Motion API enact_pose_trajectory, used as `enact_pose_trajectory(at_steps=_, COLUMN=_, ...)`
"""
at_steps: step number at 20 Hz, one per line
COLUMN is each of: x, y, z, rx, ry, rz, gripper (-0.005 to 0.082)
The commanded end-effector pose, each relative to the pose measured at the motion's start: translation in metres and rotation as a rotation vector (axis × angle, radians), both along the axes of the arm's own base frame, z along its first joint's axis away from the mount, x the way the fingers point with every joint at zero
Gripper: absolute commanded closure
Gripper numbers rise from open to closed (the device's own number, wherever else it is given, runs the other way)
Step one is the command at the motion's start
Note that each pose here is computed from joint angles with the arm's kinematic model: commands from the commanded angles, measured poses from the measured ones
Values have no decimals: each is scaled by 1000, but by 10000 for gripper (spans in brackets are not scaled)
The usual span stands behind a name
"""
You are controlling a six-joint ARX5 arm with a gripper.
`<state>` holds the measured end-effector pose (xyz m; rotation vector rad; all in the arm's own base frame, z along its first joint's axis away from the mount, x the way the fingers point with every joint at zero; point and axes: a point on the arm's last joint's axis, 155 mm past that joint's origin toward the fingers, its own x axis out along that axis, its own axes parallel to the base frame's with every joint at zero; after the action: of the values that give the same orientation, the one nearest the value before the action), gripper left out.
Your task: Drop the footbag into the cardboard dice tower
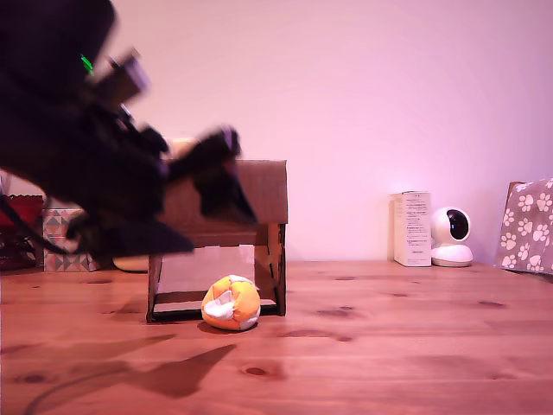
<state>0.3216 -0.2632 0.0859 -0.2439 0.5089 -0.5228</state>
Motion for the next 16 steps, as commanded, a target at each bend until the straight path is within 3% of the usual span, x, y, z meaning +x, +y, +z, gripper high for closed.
enact_pose_trajectory(at_steps=1, x=6, y=-1, z=-10, rx=35, ry=2, rz=15, gripper=58)
enact_pose_trajectory(at_steps=10, x=42, y=-15, z=-43, rx=110, ry=33, rz=83, gripper=58)
enact_pose_trajectory(at_steps=16, x=50, y=-12, z=-67, rx=158, ry=69, rz=107, gripper=58)
